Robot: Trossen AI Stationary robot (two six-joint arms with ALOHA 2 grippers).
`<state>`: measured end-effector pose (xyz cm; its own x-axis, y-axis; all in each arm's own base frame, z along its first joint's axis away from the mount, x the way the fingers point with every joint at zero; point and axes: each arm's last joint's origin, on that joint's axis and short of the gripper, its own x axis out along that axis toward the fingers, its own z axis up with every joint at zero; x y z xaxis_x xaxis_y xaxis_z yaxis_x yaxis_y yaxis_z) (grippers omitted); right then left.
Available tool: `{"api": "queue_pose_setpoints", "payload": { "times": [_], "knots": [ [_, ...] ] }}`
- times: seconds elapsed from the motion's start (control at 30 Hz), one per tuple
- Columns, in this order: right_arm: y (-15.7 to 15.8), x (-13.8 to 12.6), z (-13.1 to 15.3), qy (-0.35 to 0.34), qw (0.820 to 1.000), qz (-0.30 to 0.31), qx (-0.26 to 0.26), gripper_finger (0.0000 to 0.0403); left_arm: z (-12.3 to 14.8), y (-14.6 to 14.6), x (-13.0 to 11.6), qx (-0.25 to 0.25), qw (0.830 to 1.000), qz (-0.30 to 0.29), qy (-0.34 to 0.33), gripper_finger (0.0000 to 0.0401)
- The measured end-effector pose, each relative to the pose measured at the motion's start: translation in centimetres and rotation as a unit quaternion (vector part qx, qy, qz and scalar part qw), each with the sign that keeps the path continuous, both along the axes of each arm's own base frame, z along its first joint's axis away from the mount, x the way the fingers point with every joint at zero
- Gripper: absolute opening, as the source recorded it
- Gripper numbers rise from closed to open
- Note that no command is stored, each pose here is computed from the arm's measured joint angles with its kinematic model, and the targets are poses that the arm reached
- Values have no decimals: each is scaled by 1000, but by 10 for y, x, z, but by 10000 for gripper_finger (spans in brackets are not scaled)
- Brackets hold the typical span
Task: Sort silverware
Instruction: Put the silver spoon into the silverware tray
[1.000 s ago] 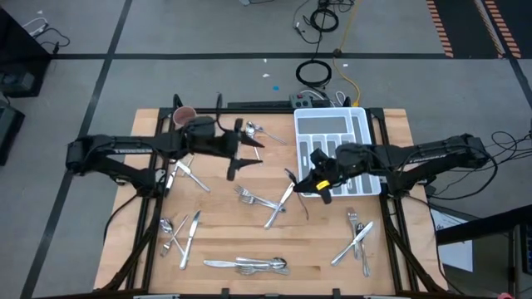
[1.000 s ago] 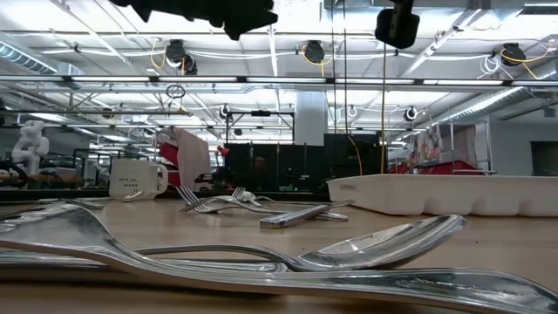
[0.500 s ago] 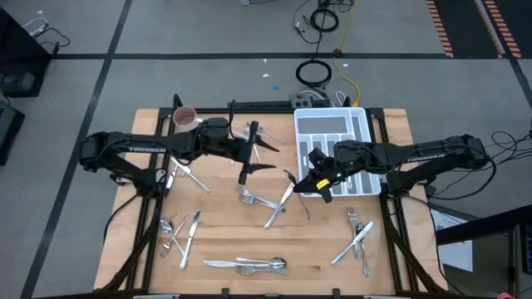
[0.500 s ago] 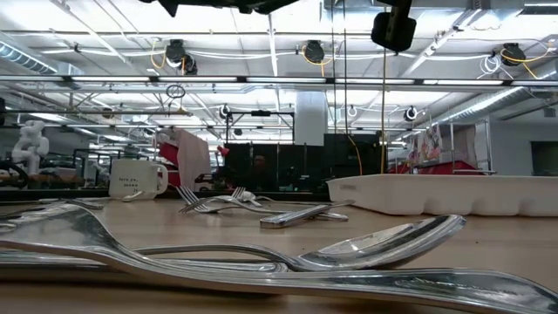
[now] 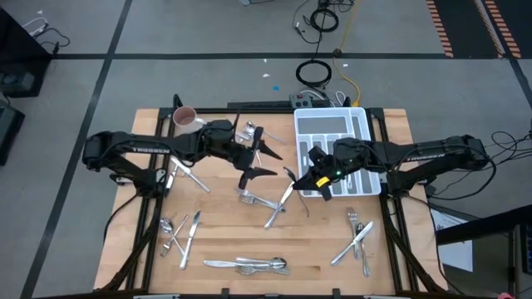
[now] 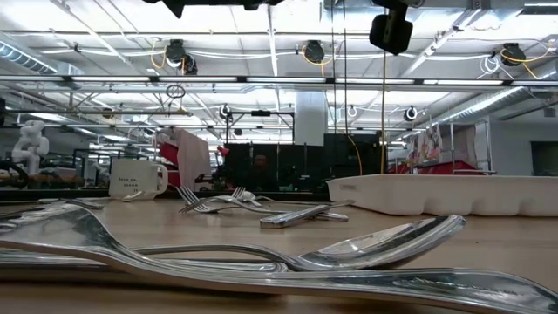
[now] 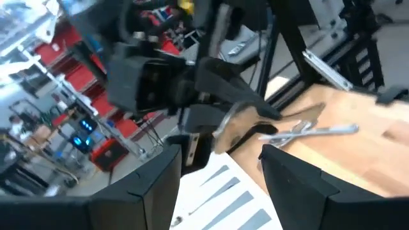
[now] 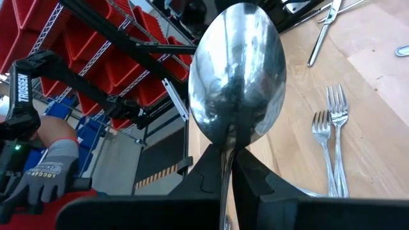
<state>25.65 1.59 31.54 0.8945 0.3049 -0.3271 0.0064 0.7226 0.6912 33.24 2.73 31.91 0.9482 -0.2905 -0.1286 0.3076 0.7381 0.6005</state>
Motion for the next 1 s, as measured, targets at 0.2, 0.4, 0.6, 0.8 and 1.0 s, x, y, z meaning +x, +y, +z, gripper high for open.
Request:
{"api": "queue_pose_setpoints", "payload": {
  "times": [0.2, 0.4, 0.6, 0.8, 1.0],
  "knots": [
    [-2, 0, 0, 0, 1000, 1, 2, 0, 0, -8, 5, 94, 994, 45, -34, 220],
    [-2, 0, 0, -1, 1000, 2, -1, 0, 1, -11, 5, 118, 991, 43, -46, 191],
    [-2, 0, 0, -1, 1000, 3, -3, 0, 1, -16, 5, 119, 991, 32, -49, 163],
    [-5, 4, -4, 9, 1000, 26, 13, 0, 1, -16, 5, 118, 992, 22, -50, 160],
    [-12, 18, -19, 37, 998, 39, 33, 0, 1, -16, 5, 117, 992, 19, -48, 160]
  ]
}}
